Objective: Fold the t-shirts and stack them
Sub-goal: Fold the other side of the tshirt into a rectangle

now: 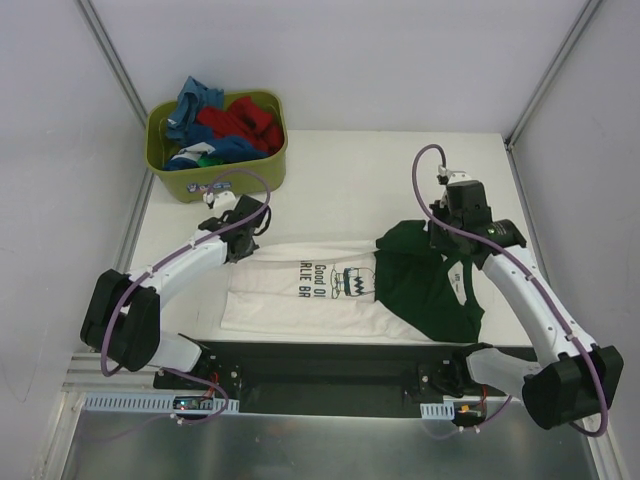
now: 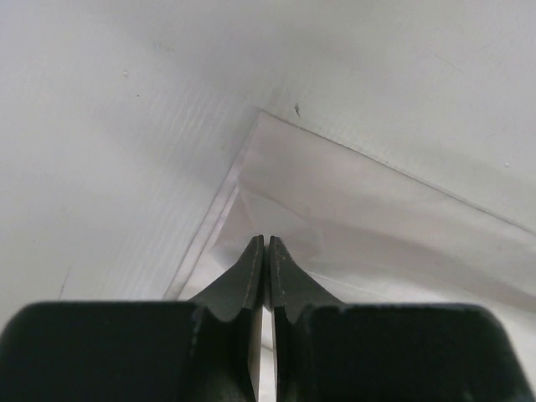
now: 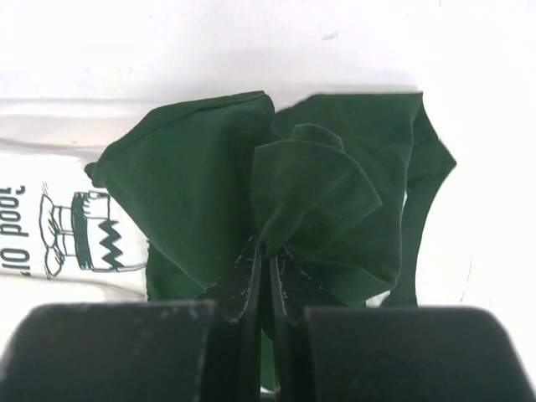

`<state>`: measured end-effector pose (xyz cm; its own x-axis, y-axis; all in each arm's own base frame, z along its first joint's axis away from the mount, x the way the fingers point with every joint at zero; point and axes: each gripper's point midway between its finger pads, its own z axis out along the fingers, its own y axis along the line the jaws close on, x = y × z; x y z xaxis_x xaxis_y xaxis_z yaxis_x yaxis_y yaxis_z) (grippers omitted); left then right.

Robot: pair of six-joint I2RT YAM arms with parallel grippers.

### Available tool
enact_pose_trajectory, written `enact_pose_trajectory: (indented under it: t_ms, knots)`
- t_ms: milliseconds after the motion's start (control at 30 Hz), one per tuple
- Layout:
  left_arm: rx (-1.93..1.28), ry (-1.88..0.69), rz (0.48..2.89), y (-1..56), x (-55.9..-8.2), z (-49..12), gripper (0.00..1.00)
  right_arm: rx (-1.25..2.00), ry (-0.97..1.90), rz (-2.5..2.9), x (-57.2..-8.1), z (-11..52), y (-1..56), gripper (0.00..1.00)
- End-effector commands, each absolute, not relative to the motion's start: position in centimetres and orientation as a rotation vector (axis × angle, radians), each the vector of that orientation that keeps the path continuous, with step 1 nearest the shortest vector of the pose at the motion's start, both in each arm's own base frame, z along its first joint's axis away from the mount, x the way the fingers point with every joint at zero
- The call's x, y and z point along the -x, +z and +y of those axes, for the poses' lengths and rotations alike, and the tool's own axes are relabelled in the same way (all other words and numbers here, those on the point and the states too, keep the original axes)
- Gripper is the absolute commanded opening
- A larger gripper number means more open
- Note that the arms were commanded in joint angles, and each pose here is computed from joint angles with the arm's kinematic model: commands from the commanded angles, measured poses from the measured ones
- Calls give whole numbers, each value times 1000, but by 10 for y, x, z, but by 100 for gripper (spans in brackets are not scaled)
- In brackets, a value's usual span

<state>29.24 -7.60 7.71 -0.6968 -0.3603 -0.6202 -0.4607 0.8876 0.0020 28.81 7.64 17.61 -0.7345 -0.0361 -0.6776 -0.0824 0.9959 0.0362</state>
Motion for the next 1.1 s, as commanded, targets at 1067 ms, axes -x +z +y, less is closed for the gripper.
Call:
enact_pose_trajectory:
  t_ms: [1067]
  knots:
    - [624,172,2551,35,-215,-71,22,-508,-39,2885,-124,44,77,33]
